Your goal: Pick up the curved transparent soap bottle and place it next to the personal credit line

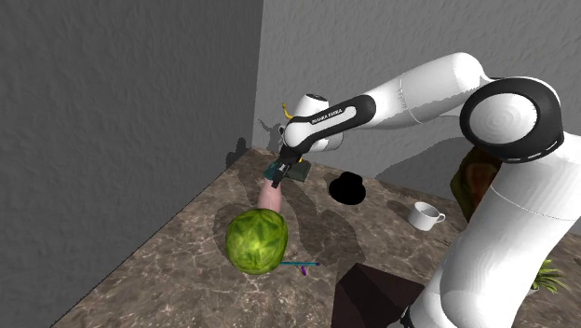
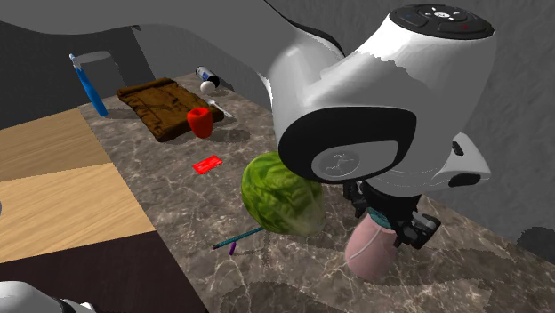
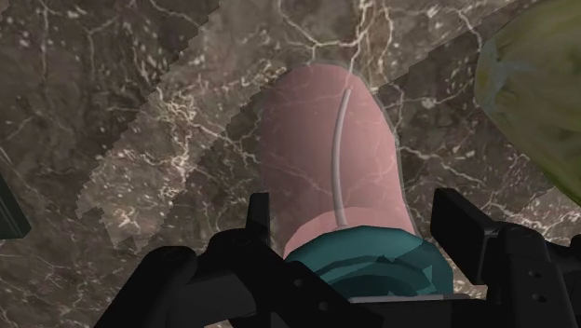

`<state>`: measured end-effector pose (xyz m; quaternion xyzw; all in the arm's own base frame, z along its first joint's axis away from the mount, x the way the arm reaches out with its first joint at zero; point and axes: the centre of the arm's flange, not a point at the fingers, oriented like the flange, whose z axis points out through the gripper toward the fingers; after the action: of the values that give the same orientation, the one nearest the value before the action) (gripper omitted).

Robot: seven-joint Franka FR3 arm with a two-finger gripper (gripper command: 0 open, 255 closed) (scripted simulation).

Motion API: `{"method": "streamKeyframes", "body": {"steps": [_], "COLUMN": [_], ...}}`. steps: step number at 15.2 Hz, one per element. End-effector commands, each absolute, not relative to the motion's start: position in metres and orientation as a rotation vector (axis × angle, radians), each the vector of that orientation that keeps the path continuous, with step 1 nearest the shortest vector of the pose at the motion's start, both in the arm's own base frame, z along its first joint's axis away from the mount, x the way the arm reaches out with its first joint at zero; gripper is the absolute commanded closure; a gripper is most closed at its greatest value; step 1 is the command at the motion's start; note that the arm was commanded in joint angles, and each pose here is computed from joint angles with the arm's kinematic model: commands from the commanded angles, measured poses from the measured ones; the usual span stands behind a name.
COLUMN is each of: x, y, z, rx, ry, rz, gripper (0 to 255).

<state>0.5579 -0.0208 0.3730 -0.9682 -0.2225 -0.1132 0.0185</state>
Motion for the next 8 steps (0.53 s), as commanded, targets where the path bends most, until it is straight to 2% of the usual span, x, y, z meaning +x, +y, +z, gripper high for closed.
{"method": "streamKeyframes", "body": {"steps": [1, 8], "x": [0.558, 0.558], "y": [-0.021, -0.021], "z": [0.373, 0.404], "rx": [-3.006, -3.006], "ry": [-0.691, -0.691], "rz": [-0.351, -0.351], "gripper": [255, 255]}}
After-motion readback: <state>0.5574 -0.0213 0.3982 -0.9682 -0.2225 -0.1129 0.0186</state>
